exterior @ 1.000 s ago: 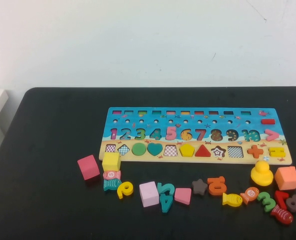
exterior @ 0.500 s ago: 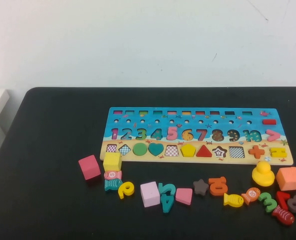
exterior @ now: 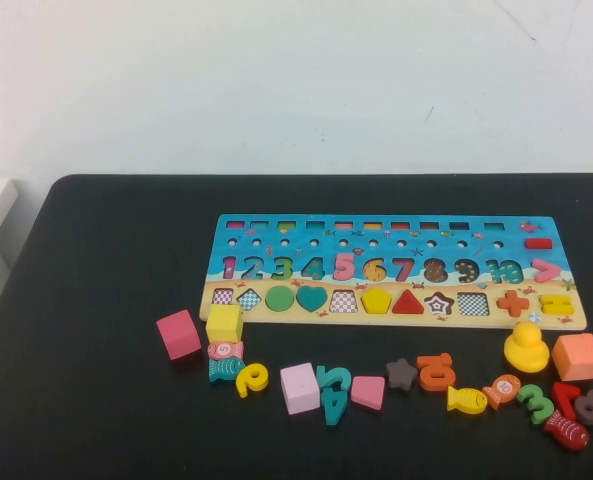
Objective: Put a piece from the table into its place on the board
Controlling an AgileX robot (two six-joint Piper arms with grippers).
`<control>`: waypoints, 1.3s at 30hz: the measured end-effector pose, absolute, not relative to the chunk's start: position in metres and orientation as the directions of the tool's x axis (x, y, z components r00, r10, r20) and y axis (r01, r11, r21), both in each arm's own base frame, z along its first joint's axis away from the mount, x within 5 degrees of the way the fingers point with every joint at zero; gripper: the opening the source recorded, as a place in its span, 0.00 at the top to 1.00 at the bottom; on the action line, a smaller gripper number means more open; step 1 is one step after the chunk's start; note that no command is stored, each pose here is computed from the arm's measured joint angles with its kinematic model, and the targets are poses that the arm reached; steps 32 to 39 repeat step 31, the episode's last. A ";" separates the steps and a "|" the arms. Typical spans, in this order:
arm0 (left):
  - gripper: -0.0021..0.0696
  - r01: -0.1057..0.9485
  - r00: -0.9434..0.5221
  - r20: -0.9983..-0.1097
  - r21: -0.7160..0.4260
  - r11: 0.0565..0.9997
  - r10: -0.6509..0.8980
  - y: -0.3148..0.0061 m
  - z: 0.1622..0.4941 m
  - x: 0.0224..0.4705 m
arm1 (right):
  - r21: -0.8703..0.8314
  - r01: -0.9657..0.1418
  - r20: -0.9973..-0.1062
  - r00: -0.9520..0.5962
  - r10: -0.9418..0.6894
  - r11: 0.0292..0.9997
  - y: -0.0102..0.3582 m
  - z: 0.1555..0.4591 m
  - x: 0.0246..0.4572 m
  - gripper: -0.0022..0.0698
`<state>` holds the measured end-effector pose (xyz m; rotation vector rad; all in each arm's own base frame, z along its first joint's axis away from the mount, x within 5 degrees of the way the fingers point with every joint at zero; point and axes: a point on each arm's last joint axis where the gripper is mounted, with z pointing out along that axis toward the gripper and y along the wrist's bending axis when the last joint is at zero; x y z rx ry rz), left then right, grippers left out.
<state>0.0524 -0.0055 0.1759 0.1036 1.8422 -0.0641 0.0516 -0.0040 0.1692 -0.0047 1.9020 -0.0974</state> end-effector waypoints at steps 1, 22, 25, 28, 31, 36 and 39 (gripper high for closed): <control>0.97 0.105 -0.268 -0.963 0.010 0.994 0.038 -0.005 0.176 0.052 | -0.062 0.056 -0.944 -0.327 -0.040 0.997 -0.004 0.169 0.052 0.94; 0.97 0.105 -0.268 -0.963 0.010 0.994 0.038 -0.005 0.176 0.052 | -0.052 0.069 -0.945 -0.327 -0.027 0.996 -0.005 0.169 0.051 0.94; 0.97 0.105 -0.268 -0.963 0.010 0.994 0.038 -0.005 0.176 0.052 | -0.052 0.069 -0.945 -0.327 -0.027 0.996 -0.005 0.169 0.051 0.94; 0.97 0.105 -0.268 -0.963 0.010 0.994 0.038 -0.005 0.176 0.052 | -0.050 0.070 -0.945 -0.327 -0.024 0.996 -0.005 0.169 0.051 0.94; 0.97 0.105 -0.268 -0.963 0.010 0.994 0.038 -0.005 0.176 0.052 | -0.050 0.070 -0.945 -0.327 -0.024 0.996 -0.005 0.169 0.051 0.94; 0.97 0.105 -0.268 -0.963 0.010 0.994 0.038 -0.005 0.176 0.052 | -0.050 0.070 -0.945 -0.327 -0.024 0.996 -0.005 0.169 0.051 0.94; 0.97 0.105 -0.268 -0.963 0.010 0.994 0.038 -0.005 0.176 0.052 | -0.050 0.070 -0.945 -0.327 -0.024 0.996 -0.005 0.169 0.051 0.94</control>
